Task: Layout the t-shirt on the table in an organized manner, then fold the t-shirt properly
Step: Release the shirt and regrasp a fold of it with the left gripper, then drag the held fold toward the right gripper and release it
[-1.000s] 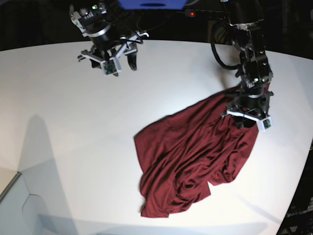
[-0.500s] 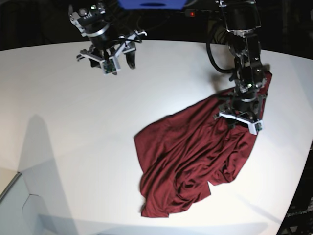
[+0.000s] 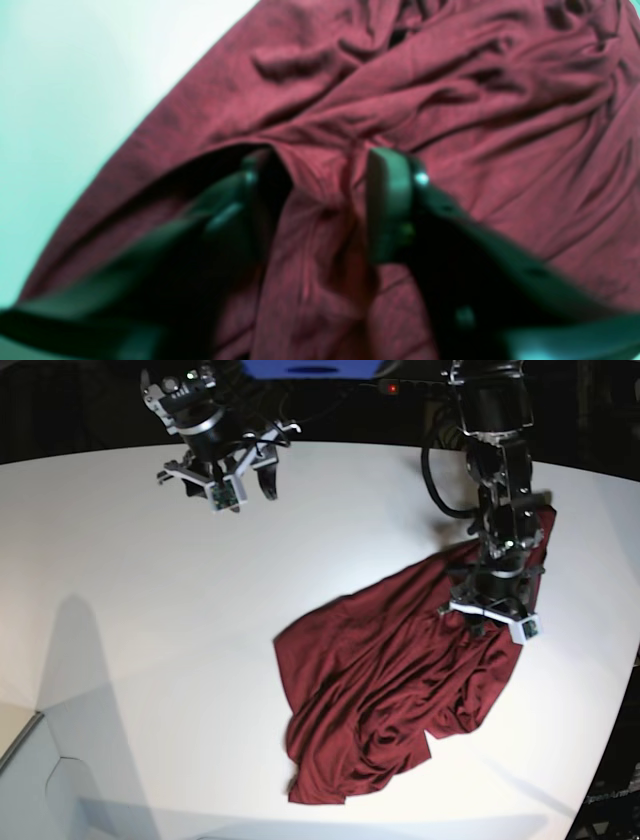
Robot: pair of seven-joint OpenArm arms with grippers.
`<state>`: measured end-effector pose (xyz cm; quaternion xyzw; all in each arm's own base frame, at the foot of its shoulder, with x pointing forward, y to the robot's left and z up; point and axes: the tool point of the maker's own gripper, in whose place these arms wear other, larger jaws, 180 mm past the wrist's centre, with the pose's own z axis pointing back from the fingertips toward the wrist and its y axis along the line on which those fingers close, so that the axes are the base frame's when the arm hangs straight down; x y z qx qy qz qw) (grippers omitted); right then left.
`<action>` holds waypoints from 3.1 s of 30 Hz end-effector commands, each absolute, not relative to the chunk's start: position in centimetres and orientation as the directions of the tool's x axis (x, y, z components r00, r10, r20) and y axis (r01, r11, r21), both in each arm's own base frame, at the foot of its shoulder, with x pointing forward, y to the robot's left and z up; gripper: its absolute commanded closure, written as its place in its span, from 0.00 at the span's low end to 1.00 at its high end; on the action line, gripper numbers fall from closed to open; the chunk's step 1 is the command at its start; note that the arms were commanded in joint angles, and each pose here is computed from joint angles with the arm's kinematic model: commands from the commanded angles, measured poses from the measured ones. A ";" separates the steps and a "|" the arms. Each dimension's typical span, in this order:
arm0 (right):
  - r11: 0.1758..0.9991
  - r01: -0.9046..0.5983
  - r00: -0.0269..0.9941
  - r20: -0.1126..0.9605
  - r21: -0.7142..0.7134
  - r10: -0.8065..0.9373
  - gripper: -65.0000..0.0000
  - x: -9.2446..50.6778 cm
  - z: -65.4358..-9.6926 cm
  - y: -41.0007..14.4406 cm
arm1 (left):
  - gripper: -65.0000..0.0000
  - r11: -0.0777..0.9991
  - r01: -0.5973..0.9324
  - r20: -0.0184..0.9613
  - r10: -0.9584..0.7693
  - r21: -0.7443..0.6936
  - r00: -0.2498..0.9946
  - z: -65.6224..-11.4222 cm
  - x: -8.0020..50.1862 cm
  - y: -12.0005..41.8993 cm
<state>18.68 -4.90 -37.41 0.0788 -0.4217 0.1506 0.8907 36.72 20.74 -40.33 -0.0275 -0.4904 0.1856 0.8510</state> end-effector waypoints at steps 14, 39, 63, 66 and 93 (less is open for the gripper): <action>0.940 -0.342 0.572 0.796 0.010 0.200 0.52 19.0 -36.7 -4.8 | 0.99 0.928 -0.195 0.912 0.355 -0.317 0.206 -30.1 38.0 17.1; 0.981 -0.034 0.574 0.799 -0.192 0.176 0.52 21.4 -35.3 -18.3 | 0.97 0.834 0.420 0.922 0.246 -0.358 0.298 -25.4 32.5 -7.6; 0.987 -0.034 0.579 0.802 -0.154 0.145 0.52 21.3 -35.6 -17.0 | 0.34 0.920 0.362 0.943 0.021 -0.148 0.332 -31.1 33.1 1.5; 0.988 -0.058 0.576 0.804 -0.140 0.148 0.52 21.3 -35.7 -16.0 | 0.34 0.920 0.362 0.939 0.019 -0.151 0.344 -31.4 32.6 1.5; 0.989 -0.086 0.557 0.816 -0.124 0.151 0.52 22.1 -35.3 -14.7 | 0.35 0.943 0.305 0.822 -0.068 -0.132 0.566 -41.4 28.7 4.0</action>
